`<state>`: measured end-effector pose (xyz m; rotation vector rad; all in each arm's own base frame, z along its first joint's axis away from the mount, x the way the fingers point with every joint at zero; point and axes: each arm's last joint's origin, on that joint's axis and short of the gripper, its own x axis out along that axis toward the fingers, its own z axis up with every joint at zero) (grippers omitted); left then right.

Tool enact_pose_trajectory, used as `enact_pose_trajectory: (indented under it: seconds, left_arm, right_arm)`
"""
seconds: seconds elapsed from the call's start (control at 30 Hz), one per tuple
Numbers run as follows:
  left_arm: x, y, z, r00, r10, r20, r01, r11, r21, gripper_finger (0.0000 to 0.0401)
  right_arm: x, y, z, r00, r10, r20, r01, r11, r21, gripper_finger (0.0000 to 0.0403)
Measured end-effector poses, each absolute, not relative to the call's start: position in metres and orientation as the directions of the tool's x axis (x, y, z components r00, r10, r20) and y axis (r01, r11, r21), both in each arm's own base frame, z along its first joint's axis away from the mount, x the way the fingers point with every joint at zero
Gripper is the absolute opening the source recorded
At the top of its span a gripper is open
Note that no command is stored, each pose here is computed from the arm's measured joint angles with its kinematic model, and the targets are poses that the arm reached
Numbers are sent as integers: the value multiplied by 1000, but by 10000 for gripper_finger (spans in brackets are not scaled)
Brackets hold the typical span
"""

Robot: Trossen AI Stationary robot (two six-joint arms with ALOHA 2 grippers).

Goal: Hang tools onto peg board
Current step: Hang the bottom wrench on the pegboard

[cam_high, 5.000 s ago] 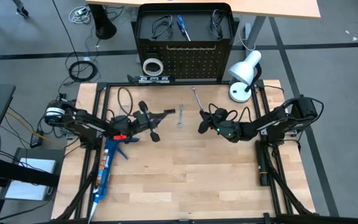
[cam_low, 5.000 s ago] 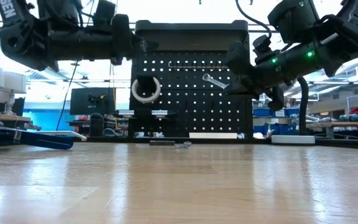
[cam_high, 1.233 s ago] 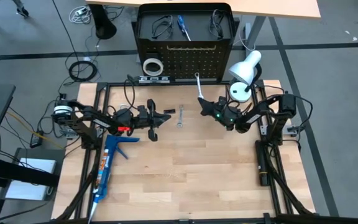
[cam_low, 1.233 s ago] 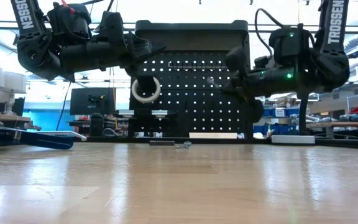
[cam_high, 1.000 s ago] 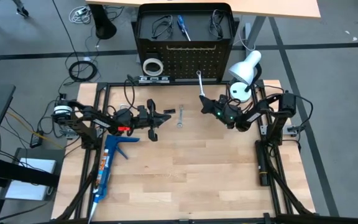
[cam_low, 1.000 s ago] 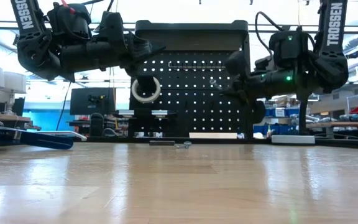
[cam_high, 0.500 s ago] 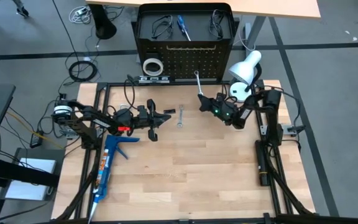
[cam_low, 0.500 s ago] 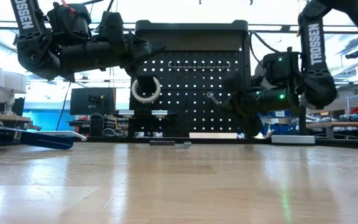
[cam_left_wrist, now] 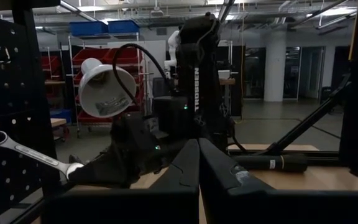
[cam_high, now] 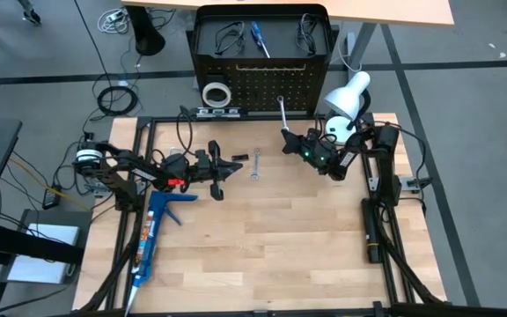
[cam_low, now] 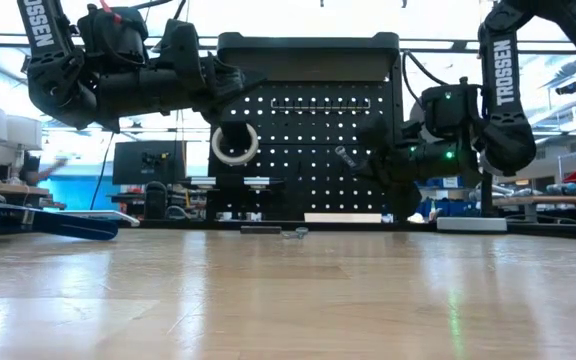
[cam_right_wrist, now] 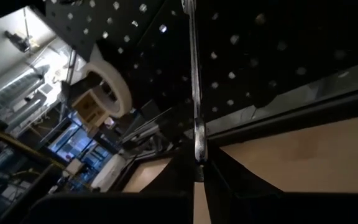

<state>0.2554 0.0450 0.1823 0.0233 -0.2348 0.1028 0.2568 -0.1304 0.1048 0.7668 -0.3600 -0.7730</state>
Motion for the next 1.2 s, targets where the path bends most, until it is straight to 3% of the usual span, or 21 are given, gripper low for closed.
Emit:
enact_pose_trajectory:
  seconds: [0.87, 1.03, 1.2]
  left_arm:
    - [255, 45, 182, 968, 99, 232, -103, 995, 7, 1]
    - [255, 45, 182, 967, 99, 233, -103, 995, 6, 1]
    - [255, 45, 182, 967, 99, 233, -103, 995, 6, 1]
  right_arm:
    - [252, -139, 99, 667, -744, -34, 402, 321, 857, 26]
    - [252, -139, 97, 666, -743, -62, 380, 267, 886, 48]
    - [253, -137, 96, 670, -739, -70, 395, 275, 876, 88]
